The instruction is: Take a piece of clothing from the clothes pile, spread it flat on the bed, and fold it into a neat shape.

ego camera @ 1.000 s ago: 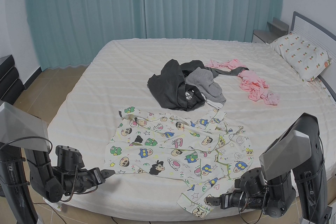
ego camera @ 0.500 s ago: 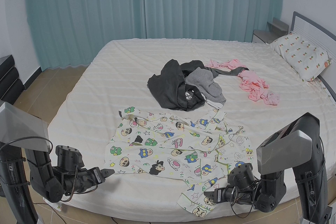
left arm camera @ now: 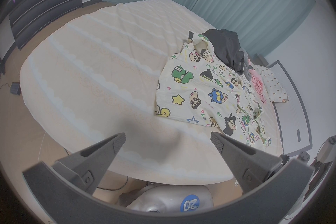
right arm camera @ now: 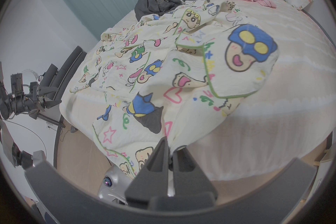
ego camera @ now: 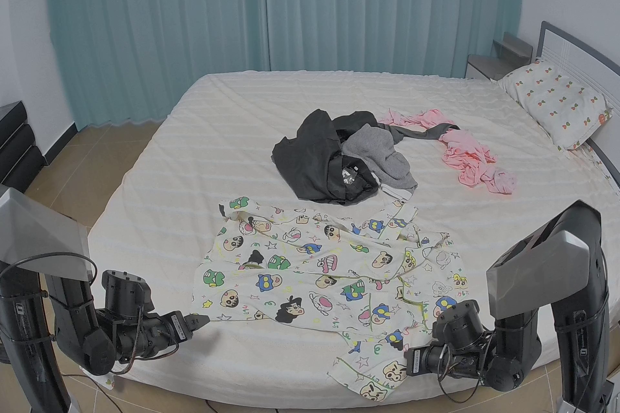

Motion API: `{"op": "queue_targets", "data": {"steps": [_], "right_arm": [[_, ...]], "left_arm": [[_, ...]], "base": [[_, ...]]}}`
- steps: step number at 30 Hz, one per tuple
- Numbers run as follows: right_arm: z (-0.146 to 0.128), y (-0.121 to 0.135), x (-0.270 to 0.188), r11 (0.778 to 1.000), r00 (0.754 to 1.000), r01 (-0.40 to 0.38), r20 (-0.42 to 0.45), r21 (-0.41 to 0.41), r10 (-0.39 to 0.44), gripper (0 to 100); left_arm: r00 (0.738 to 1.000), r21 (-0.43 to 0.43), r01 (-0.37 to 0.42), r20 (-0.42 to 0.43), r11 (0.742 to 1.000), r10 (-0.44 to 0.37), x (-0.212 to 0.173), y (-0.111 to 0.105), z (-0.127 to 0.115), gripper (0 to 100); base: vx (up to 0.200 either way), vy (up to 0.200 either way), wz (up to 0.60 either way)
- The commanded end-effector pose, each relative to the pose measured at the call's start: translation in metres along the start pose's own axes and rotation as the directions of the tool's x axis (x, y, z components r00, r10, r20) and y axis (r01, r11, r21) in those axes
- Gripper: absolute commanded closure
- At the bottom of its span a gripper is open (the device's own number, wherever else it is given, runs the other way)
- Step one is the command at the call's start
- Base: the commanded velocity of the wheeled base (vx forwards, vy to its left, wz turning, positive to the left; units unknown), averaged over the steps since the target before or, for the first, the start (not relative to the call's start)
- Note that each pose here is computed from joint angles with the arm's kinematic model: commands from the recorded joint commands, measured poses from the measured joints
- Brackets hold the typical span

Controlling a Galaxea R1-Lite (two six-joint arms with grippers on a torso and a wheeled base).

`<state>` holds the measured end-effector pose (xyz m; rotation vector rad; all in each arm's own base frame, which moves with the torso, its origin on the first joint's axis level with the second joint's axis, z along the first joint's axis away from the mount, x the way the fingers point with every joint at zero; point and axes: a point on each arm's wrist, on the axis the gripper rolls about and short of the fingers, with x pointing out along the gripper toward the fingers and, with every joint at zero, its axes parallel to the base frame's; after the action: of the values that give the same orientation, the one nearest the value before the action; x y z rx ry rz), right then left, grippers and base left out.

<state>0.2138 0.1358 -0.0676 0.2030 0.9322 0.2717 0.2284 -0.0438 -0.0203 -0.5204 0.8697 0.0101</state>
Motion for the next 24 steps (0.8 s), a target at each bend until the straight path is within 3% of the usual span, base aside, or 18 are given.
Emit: {"op": "queue_targets", "data": {"steps": [1,6,11,18,24], "right_arm": [[0.004,-0.012,-0.027,0.999,1.0,-0.02,-0.001,0.036,0.02,100],[0.0,-0.027,-0.043,0.998,0.997,-0.041,-0.06,0.056,0.044,100],[-0.013,-0.035,-0.05,1.0,0.991,-0.027,-0.135,-0.016,0.025,100],[-0.01,-0.044,-0.05,1.0,0.992,-0.008,-0.124,-0.018,0.006,100],[-0.012,-0.048,-0.05,0.999,0.99,-0.004,-0.14,-0.033,-0.001,100]], "left_arm": [[1.0,0.004,-0.006,0.0,1.0,0.006,0.0,0.0,-0.001,0],[1.0,0.007,0.002,-0.002,1.0,-0.002,0.001,-0.002,-0.001,0],[1.0,0.01,0.01,0.009,1.0,-0.01,0.014,-0.005,0.003,0],[0.999,0.018,0.01,0.042,1.0,-0.011,0.033,-0.01,0.01,0],[0.997,0.053,-0.055,0.054,0.997,0.052,0.059,-0.015,0.001,0]], "base": [[0.0,0.0,0.0],[0.0,0.0,0.0],[0.0,0.0,0.0],[0.0,0.0,0.0],[0.0,0.0,0.0]]}}
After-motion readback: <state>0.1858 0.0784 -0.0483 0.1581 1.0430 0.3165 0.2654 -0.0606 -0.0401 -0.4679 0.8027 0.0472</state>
